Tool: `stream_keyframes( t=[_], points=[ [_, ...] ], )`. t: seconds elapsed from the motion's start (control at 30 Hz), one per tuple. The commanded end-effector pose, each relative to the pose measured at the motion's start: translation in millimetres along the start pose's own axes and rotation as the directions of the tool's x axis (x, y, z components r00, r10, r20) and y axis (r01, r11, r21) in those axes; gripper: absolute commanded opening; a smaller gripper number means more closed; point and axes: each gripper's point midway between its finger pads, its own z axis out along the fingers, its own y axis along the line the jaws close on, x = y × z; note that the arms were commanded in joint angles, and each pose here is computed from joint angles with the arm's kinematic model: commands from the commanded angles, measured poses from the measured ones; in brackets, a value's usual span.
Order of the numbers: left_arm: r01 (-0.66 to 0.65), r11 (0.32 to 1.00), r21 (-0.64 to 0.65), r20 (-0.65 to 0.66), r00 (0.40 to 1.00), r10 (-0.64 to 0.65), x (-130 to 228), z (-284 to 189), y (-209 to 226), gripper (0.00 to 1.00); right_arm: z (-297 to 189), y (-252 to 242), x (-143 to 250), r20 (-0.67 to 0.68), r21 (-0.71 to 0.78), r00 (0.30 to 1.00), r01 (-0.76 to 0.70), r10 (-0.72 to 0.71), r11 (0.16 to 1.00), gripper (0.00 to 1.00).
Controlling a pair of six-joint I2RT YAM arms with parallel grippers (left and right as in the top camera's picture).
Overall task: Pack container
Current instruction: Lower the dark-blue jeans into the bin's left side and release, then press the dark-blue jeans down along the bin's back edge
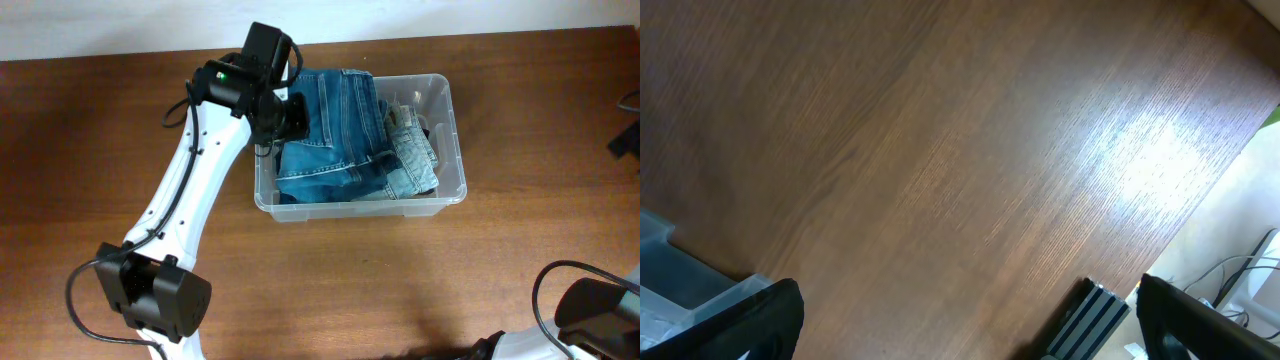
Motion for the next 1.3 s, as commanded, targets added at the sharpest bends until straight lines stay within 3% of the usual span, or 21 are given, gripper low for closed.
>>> stream_keyframes(
  t=[0.0, 0.3, 0.5, 0.7, 0.9, 1.27],
  points=[
    [0.000, 1.000, -0.016, 0.030, 1.000, 0.000, -1, -16, 2, 0.40, 2, -1, -1, -0.002, 0.006, 1.000, -0.013, 0.013, 1.000, 0.98],
    [-0.002, 1.000, -0.007, 0.041, 0.999, 0.002, -4, -16, 0, 0.40, 2, -1, -1, -0.002, 0.006, 1.000, -0.013, 0.013, 1.000, 0.98],
    [-0.006, 0.999, -0.045, 0.248, 0.969, 0.017, -51, -23, 1, 0.38, 2, -1, -1, -0.002, 0.007, 1.000, -0.013, 0.013, 1.000, 0.98],
    [-0.044, 0.999, 0.027, 0.356, 0.934, 0.032, -81, -16, -25, 0.20, 2, -1, -1, -0.002, 0.006, 1.000, -0.013, 0.013, 1.000, 0.98],
    [-0.104, 0.991, 0.087, 0.369, 0.927, 0.065, -92, 30, -58, 0.02, 2, -1, -1, -0.002, 0.007, 1.000, -0.013, 0.013, 1.000, 0.98],
    [-0.139, 0.985, 0.099, 0.280, 0.954, 0.106, -77, 120, -74, 0.01, 2, -1, -1, -0.002, 0.007, 1.000, -0.013, 0.013, 1.000, 0.99]
  ],
)
